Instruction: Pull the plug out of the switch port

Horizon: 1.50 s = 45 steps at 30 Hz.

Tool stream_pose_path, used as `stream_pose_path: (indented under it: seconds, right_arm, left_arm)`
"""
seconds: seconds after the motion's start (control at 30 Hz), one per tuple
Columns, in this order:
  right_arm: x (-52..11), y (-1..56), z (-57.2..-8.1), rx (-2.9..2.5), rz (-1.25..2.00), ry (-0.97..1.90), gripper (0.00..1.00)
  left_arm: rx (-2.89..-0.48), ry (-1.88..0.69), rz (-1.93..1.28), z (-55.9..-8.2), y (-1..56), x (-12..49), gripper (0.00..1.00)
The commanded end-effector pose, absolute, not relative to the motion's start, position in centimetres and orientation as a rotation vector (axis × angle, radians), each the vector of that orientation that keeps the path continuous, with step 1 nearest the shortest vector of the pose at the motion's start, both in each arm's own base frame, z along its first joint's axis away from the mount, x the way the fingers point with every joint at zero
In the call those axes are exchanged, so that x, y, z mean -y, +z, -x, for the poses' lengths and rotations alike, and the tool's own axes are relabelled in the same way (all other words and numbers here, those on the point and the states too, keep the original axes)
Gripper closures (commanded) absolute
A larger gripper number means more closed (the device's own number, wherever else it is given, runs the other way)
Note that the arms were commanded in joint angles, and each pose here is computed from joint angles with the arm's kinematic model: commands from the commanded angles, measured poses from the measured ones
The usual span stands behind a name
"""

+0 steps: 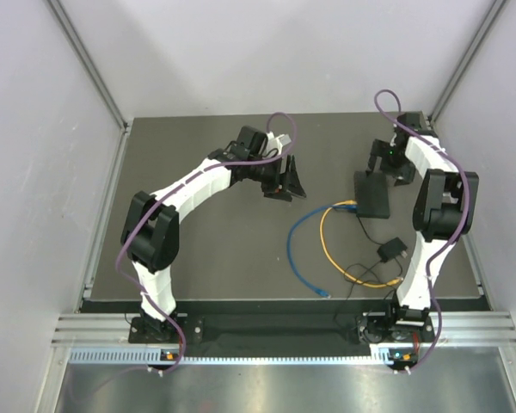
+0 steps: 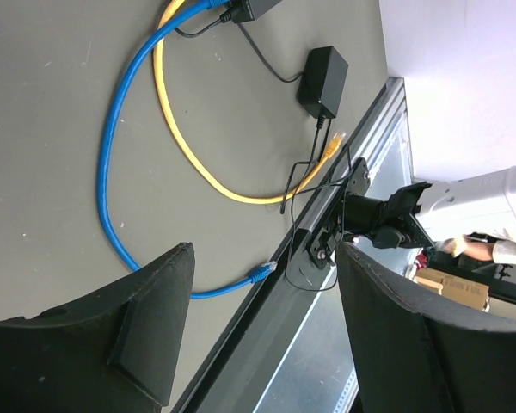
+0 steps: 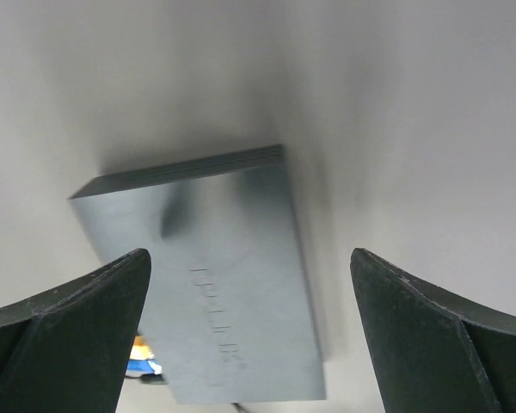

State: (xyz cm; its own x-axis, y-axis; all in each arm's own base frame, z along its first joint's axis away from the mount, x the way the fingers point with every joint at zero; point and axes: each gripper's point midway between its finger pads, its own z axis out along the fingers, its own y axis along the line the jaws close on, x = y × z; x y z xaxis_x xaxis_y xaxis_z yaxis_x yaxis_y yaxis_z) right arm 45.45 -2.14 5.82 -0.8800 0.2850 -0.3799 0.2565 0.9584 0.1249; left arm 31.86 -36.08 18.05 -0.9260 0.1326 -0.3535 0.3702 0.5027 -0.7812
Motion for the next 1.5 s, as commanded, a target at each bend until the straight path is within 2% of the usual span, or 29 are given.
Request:
stream_pose_path:
  seconds: [0.0,0.1,0.43,0.57,0.7,0.83,0.97,1.17,1.3,1.47]
  right_arm:
    - [3.1,7.2,-45.8,-2.683,-0.359,0.035,0.00]
    - [3.0,6.4,-46.0,-2.696,-0.325,0.047,0.00]
    - [-2.8,6.0,-46.8,-2.660,-0.140,0.369,0.00]
    - [-5.2,5.6,-46.0,-2.681,-0.024,0.426,0.01]
    - [-10.2,5.7,-44.7,-2.688,0.146,0.489,0.01]
    - [-11.9,6.5,-43.6,-2.684,0.095,0.536,0.01]
    - [-10.0,7.5,-43.3,-2.676,-0.107,0.467,0.00]
    - [-7.6,10.8,-41.7,-2.695,-0.121,0.297,0.00]
    - [-9.2,12.3,-39.1,-2.695,-0.121,0.382,0.01]
    - [-12.4,12.9,-36.5,-2.646,-0.171,0.669,0.14]
  left_arm:
    - [-2.407,-1.425,-0.486,-32.4,19.9,36.6,0.28]
    - [-2.421,-1.425,-0.488,-32.2,19.6,36.4,0.29]
    - [-2.455,-1.423,-0.466,-31.7,18.6,35.7,0.29]
    - [-2.462,-1.430,-0.462,-31.6,18.3,35.7,0.29]
    - [-2.454,-1.451,-0.453,-31.7,18.1,36.0,0.29]
    - [-2.439,-1.473,-0.428,-32.1,17.8,36.5,0.29]
    - [-2.448,-1.547,-0.374,-32.1,16.5,37.7,0.34]
    - [-2.442,-1.626,-0.350,-32.3,15.1,39.2,0.41]
    - [-2.417,-1.693,-0.336,-32.9,14.1,40.2,0.45]
    - [-2.358,-1.784,-0.285,-33.3,13.5,41.5,0.55]
